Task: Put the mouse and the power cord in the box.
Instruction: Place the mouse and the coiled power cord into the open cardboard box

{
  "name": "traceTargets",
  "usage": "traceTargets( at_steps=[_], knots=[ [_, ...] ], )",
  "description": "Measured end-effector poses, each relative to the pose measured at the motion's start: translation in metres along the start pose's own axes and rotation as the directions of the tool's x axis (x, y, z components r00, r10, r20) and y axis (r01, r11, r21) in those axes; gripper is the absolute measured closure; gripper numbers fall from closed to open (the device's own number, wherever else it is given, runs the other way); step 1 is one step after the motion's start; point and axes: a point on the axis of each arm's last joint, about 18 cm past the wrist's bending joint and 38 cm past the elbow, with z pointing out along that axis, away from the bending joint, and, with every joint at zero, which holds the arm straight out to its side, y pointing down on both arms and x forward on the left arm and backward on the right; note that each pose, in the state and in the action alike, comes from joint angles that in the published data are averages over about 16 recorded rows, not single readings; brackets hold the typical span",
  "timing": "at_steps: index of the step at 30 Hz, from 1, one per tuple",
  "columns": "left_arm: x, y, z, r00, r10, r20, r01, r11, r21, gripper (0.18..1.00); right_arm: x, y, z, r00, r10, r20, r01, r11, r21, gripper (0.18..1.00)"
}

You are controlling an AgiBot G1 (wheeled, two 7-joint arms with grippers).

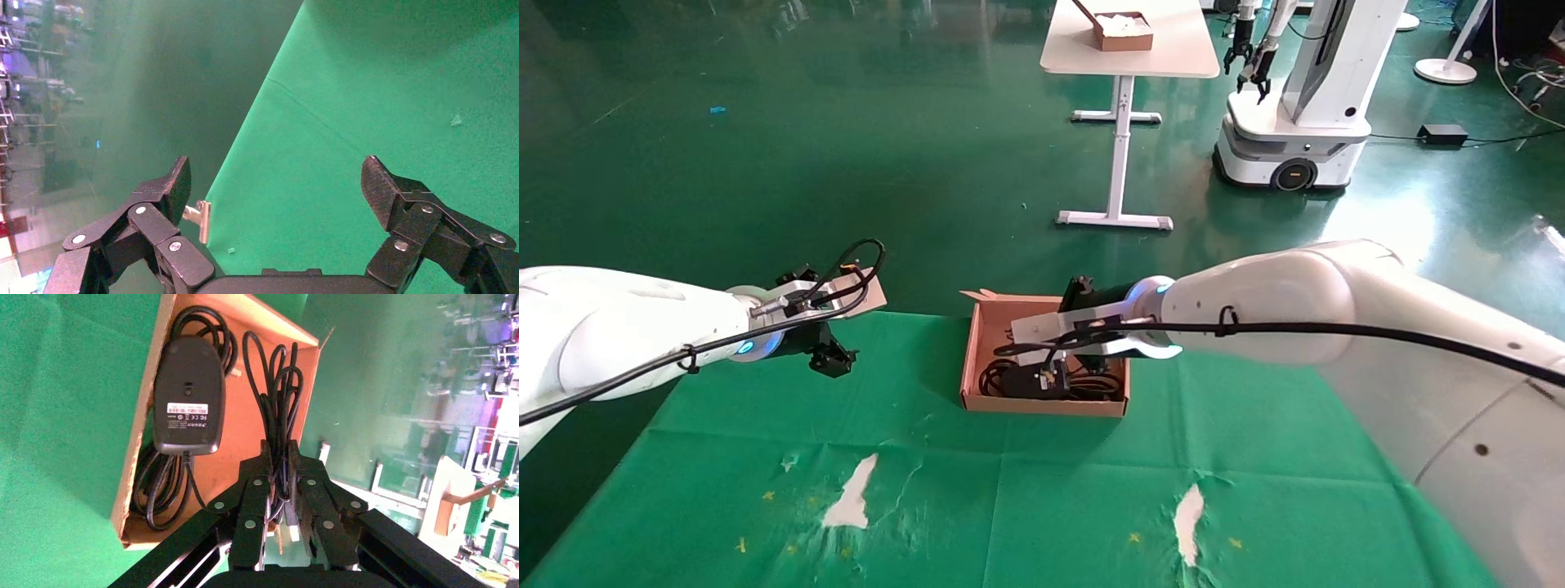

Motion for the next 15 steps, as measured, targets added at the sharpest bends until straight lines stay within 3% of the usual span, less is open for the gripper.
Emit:
traceTargets(
  at_steps=[6, 15],
  knots=[
    [0.0002, -0.0001, 0.0, 1.0, 0.001, 0.0, -0.001, 1.0, 0.0, 0.184, 0.0003, 0.0008, -0.0002, 1.0, -0.001, -0.001, 0.001, 1.0, -0.003, 0.927],
    [0.0004, -0.0006, 0.0004, 1.0, 0.0, -0.001, 0.0, 1.0, 0.001, 0.184, 0.0026, 0.0004, -0.0027, 1.0, 0.001, -0.002, -0.001, 1.0, 0.003, 0.817]
  ],
)
